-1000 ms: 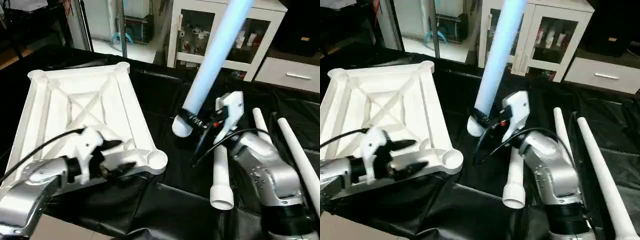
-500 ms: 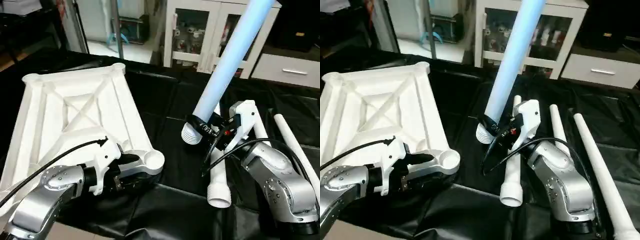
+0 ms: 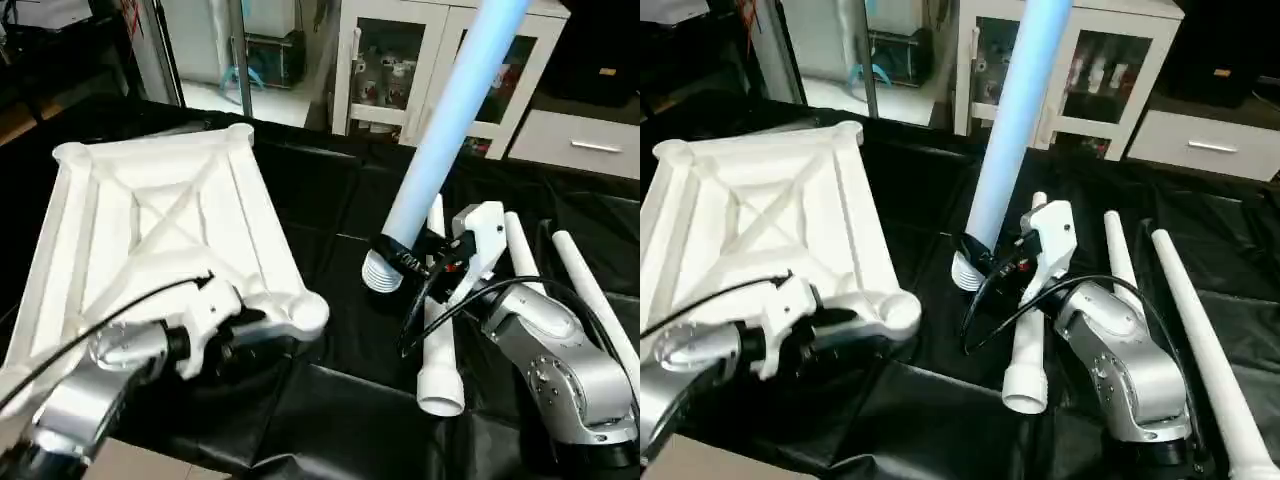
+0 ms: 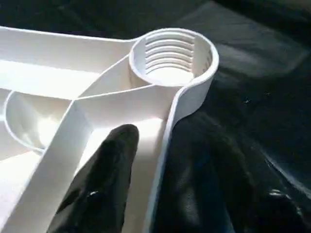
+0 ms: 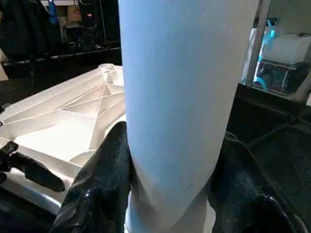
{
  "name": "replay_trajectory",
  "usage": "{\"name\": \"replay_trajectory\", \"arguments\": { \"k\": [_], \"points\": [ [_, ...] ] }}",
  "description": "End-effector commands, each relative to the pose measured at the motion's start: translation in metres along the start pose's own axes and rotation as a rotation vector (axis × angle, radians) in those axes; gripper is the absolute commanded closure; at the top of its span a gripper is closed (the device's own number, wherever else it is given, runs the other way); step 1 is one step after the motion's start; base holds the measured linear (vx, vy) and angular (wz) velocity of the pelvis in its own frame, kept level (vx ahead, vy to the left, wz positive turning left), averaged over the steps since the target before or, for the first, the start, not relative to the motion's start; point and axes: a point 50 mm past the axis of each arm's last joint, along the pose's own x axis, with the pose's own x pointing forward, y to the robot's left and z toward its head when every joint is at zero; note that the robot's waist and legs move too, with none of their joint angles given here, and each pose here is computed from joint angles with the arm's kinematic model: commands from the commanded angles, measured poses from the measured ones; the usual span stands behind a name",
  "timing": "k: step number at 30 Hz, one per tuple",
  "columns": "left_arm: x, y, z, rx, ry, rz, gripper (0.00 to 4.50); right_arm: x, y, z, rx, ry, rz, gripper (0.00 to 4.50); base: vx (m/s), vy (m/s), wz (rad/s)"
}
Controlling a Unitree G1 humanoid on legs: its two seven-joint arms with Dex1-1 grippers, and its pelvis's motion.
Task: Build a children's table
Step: Pick table leg
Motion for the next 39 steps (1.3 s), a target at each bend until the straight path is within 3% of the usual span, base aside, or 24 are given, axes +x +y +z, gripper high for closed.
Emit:
{"name": "replay_trajectory", "arguments": {
  "k": [1,6,14,28,29,37,39],
  "points": [
    [-0.003,0.005,0.0,0.017,0.019,-0.006,1.72,0.0,0.004,0.007,-0.033,-0.009,0.031,2.62,0.0,0.0,0.0],
    [-0.005,0.006,-0.002,-0.013,0.033,-0.04,1.72,0.0,0.004,0.007,-0.032,-0.005,0.037,2.62,0.0,0.0,0.0],
    [-0.013,0.014,0.006,-0.05,-0.031,-0.046,1.72,0.001,0.004,0.007,-0.035,-0.004,0.041,2.62,0.0,0.0,0.0],
    [-0.014,0.022,-0.006,-0.05,0.052,-0.092,1.72,0.005,0.005,0.005,-0.011,-0.013,0.064,2.62,0.0,0.0,0.0],
    [-0.013,0.022,-0.006,-0.052,0.052,-0.094,2.02,0.005,0.005,0.005,-0.01,-0.014,0.065,2.62,0.0,0.0,0.0],
    [-0.003,0.021,-0.007,-0.043,0.067,-0.148,2.57,0.006,0.006,0.005,0.0,-0.019,0.067,2.62,0.0,0.0,0.0],
    [-0.002,0.019,-0.008,-0.041,0.081,-0.167,2.89,0.006,0.006,0.005,-0.002,-0.022,0.067,2.62,0.0,0.0,0.0]
  ]
}}
